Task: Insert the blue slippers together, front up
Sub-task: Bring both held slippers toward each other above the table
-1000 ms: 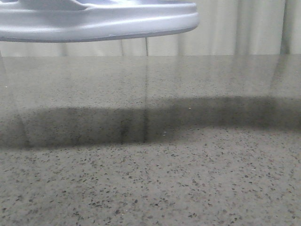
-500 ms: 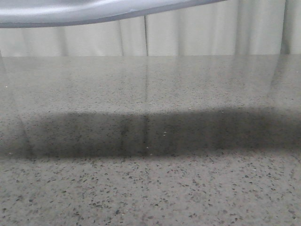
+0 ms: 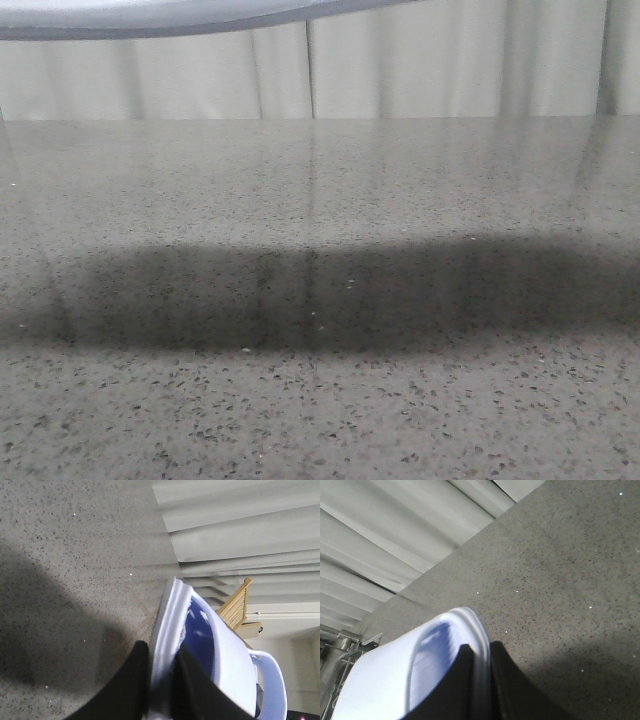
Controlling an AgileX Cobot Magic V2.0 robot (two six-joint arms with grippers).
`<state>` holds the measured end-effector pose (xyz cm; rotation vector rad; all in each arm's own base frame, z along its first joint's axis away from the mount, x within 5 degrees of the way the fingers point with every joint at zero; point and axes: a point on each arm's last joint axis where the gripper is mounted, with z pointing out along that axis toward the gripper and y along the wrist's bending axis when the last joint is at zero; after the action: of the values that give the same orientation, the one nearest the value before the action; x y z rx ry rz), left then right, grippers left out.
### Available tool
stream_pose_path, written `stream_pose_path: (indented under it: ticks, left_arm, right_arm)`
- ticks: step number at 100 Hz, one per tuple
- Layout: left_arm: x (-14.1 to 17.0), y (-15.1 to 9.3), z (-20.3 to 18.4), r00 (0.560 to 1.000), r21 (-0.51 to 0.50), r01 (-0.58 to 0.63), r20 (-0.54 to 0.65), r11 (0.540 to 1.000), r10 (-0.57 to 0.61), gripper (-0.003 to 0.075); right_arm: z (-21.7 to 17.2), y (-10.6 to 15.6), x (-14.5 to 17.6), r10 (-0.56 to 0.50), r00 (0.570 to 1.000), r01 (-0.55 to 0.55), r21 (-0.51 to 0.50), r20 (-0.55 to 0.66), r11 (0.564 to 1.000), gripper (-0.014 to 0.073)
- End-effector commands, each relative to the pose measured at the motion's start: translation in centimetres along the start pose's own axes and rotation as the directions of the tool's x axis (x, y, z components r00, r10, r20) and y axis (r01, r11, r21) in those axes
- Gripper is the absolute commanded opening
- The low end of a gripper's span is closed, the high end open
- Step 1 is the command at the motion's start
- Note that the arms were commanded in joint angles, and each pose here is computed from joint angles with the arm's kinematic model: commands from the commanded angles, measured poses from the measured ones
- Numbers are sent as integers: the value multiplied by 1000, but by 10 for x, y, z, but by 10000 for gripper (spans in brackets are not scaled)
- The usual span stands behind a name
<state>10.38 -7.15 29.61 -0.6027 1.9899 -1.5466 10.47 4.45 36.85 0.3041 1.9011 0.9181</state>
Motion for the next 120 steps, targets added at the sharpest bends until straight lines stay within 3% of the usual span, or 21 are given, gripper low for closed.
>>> stream_pose_path:
  ticks: [1,44,101,120]
  left_arm:
    - [3,-18,-3,999,105,29,-39,994,-25,16]
    - [10,-32,-6,990,250,69,-135,966,-36,16]
    - [14,-37,-8,983,297,82,-180,951,-29,16]
    - [15,-37,-8,982,301,83,-188,950,-26,16]
  right_arm:
    - [0,11,-11,17,998,-14,-61,55,998,-107]
    - [23,17,-11,15,998,-25,-195,-53,980,-107]
    - [56,18,-7,-19,973,-67,-360,-228,930,-107]
    - [61,20,-4,-77,959,-51,-434,-272,900,-107]
